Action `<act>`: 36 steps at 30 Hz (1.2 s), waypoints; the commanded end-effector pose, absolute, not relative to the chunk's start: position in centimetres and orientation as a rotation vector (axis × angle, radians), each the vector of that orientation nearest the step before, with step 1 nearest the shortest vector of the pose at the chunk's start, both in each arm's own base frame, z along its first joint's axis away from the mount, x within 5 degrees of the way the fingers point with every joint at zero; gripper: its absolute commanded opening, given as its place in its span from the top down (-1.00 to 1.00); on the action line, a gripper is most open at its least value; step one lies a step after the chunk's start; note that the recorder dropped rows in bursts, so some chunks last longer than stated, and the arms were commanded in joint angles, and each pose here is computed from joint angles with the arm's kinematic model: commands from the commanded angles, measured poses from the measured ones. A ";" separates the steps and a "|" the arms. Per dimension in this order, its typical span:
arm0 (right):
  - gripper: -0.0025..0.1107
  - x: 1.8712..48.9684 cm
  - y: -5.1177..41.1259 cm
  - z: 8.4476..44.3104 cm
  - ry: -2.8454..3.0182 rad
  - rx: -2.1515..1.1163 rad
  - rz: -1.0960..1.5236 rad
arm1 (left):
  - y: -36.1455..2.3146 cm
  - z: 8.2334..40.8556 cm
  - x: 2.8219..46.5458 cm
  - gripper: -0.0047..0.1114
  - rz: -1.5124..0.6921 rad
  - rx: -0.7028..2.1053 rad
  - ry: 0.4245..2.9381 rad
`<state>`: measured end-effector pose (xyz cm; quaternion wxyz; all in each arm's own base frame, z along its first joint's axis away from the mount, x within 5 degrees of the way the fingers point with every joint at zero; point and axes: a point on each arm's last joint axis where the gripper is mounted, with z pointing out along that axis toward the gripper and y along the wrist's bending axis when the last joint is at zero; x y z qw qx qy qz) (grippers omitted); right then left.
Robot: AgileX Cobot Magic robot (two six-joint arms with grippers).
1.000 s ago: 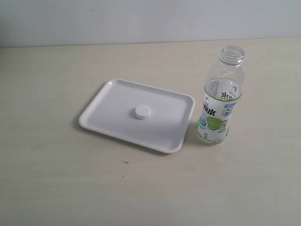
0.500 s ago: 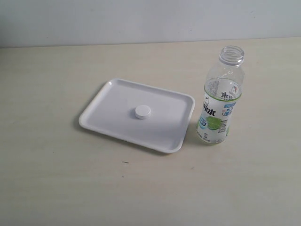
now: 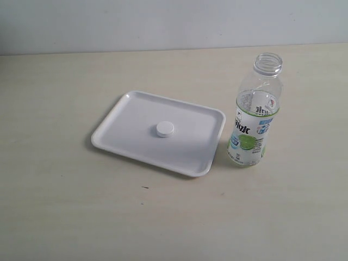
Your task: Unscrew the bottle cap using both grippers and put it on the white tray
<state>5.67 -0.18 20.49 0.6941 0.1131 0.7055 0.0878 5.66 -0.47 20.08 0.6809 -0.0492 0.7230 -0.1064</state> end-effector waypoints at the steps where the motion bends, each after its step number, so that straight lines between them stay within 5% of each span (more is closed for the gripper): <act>1: 0.96 5.6 -0.2 20.4 1.569 0.251 0.198 | -0.4 20.2 5.6 0.92 -0.193 -0.072 1.613; 36: 0.96 5.6 -0.2 20.3 1.576 0.251 0.197 | -0.4 20.1 5.6 0.92 -0.155 -0.033 1.618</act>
